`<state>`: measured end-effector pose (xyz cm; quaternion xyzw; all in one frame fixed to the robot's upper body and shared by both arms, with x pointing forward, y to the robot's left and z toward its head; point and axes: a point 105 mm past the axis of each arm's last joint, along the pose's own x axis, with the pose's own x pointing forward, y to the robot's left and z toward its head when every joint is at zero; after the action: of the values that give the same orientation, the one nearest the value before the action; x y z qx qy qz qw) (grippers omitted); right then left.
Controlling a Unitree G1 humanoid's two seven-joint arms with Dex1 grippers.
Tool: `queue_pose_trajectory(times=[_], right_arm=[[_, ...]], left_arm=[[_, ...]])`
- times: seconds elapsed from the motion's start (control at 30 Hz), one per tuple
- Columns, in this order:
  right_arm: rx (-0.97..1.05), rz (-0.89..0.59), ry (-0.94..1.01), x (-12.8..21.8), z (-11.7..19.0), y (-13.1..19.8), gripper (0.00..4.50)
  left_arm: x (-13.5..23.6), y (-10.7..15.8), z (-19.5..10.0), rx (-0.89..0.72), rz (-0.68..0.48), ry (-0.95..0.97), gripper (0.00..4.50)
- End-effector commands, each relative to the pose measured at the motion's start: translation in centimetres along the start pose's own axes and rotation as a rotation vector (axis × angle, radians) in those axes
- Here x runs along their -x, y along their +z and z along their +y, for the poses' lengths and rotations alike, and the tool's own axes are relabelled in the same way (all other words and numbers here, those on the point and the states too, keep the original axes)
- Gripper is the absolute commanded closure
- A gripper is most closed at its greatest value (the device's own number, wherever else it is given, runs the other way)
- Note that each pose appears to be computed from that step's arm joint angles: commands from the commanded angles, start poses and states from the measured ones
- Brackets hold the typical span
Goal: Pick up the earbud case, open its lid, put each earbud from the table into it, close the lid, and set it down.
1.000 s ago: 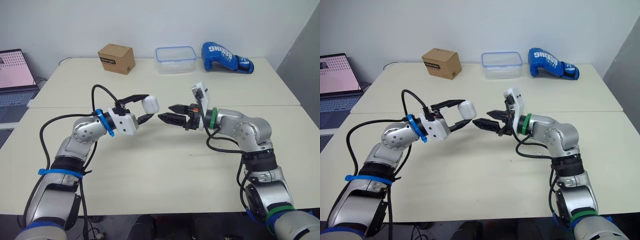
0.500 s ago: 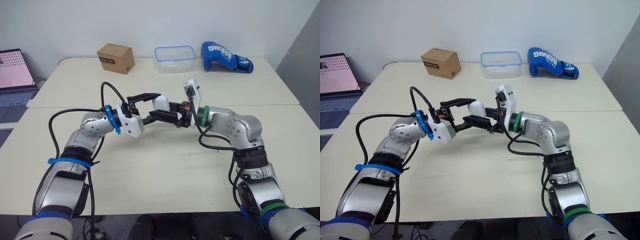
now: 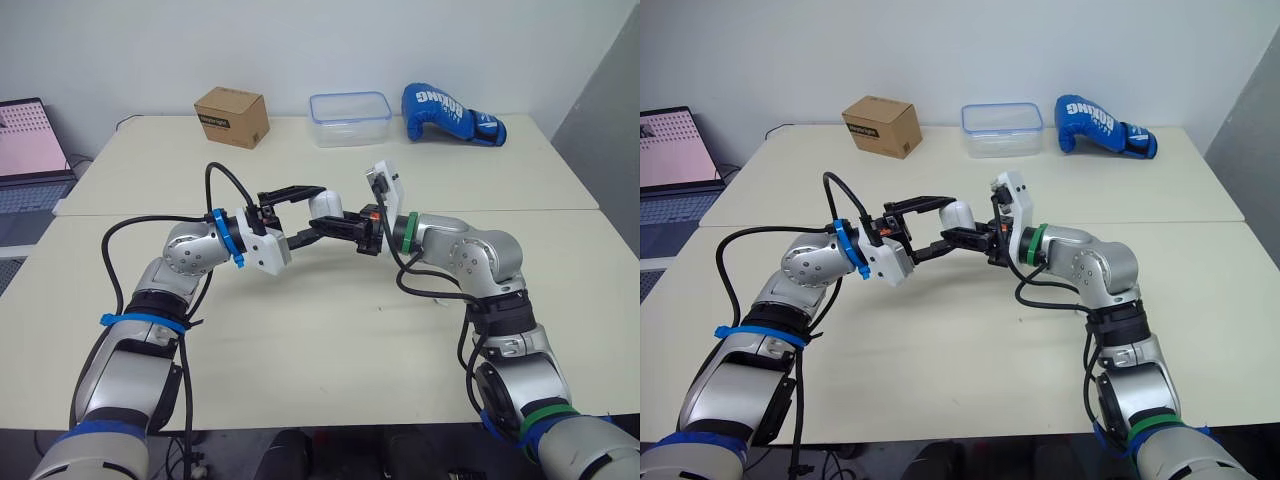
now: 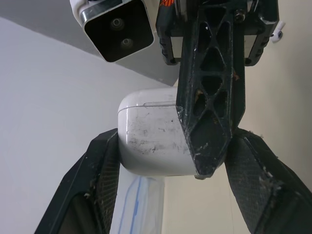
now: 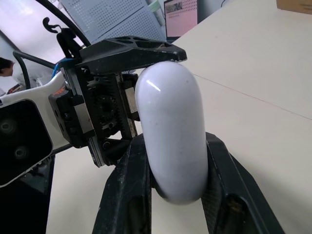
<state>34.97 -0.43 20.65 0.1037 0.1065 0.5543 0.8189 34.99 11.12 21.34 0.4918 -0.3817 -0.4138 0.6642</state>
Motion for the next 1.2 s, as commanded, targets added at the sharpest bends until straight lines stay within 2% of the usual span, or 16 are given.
queue_pose_trajectory(times=[0.03,0.13,0.17,0.3,0.4,0.53,0.63,0.77,1.0,1.2], right_arm=[[0.026,-0.057,0.033,-0.1,0.8,1.8,3.62],[0.015,-0.064,0.028,0.0,0.7,1.8,3.62],[0.006,-0.07,0.016,0.1,0.4,1.8,3.62],[-0.047,-0.11,-0.096,0.9,-2.1,1.7,3.63],[-0.03,-0.101,-0.239,1.6,-4.5,1.3,3.63],[0.195,0.001,-0.351,2.5,-6.1,1.0,3.64],[0.472,0.133,-0.301,2.8,-5.3,0.6,3.64],[0.658,0.238,-0.213,2.7,-3.9,-0.2,3.64],[0.795,0.307,-0.118,2.1,-1.7,-0.8,3.64],[0.913,0.35,-0.099,1.6,-0.9,-0.6,3.64]], left_arm=[[-0.6,1.2,0.7,-0.036,-0.071,0.009,1.74],[-0.6,1.3,0.5,-0.05,-0.076,-0.003,1.74],[-0.6,1.3,0.4,-0.048,-0.073,-0.008,1.02],[-0.5,1.7,0.8,-0.066,-0.088,0.004,0.0],[-0.6,1.2,1.3,0.016,-0.051,-0.016,0.0],[-0.8,-0.3,2.3,0.337,0.055,-0.069,0.0],[-0.4,-0.5,2.5,0.623,0.095,-0.163,0.57],[-0.5,-0.4,2.2,0.699,0.148,-0.265,1.8],[-1.4,-0.3,1.6,0.665,0.166,-0.341,1.8],[-2.1,-0.4,0.8,0.6,0.186,-0.406,1.8]])
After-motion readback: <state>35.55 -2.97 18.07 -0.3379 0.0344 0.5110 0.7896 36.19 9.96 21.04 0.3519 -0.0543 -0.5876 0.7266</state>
